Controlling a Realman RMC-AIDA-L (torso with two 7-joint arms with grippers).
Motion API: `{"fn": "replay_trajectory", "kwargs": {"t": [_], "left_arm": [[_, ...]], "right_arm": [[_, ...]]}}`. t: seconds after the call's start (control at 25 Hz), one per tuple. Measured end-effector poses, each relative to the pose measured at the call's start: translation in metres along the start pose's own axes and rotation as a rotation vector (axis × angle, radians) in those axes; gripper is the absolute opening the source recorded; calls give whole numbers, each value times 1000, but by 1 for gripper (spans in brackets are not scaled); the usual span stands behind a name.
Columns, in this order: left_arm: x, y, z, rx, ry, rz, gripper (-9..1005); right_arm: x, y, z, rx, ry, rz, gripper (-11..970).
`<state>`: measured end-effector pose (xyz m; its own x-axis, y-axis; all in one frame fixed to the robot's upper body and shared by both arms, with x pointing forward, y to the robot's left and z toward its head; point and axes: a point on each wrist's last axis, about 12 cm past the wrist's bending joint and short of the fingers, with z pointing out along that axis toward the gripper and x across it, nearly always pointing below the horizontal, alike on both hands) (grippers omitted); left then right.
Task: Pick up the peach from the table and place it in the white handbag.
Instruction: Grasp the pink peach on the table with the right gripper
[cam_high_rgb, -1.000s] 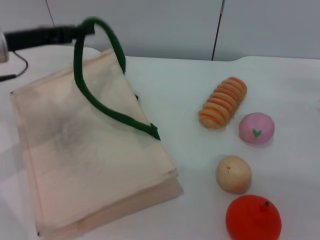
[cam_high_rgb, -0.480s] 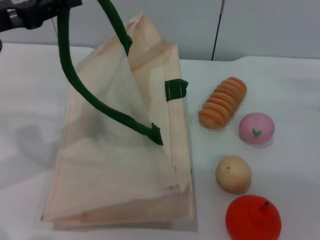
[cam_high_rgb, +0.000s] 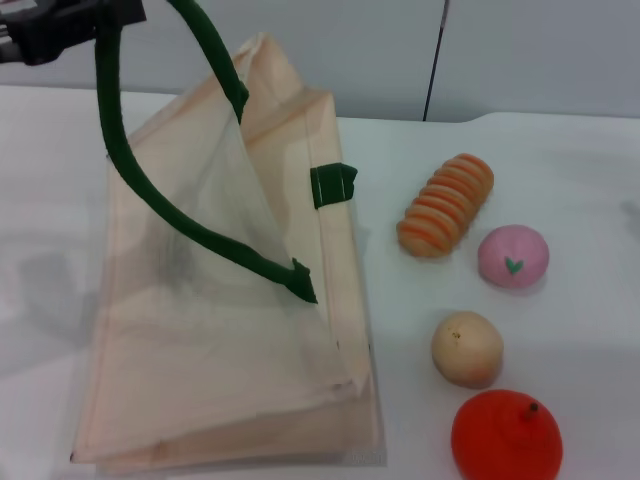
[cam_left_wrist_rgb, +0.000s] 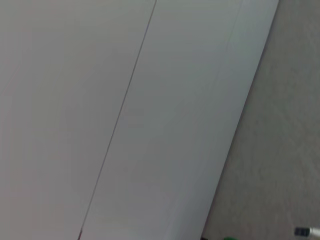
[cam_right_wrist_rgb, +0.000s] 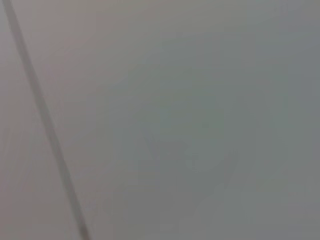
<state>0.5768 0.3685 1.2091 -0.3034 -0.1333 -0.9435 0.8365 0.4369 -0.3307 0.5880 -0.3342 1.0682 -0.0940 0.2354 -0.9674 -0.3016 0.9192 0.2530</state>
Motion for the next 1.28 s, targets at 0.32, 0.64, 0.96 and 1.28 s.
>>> {"fn": "replay_trajectory", "kwargs": {"t": [0.32,0.64,0.96,1.28], "left_arm": [[-2,1,1,-3,33,-22,145],[-6,1,4,5,33,-29,146],[-7,1,4,-1,34,-26,146],[-7,2,5,-4,33,-25,147]], "right_arm": [[-27,15,17,-327,311,-80,810],[-17,23,13,-450,570,-222,806],[-5,38,18,-514,649,-262,801],[4,48,32,-503,676,-295,797]]}}
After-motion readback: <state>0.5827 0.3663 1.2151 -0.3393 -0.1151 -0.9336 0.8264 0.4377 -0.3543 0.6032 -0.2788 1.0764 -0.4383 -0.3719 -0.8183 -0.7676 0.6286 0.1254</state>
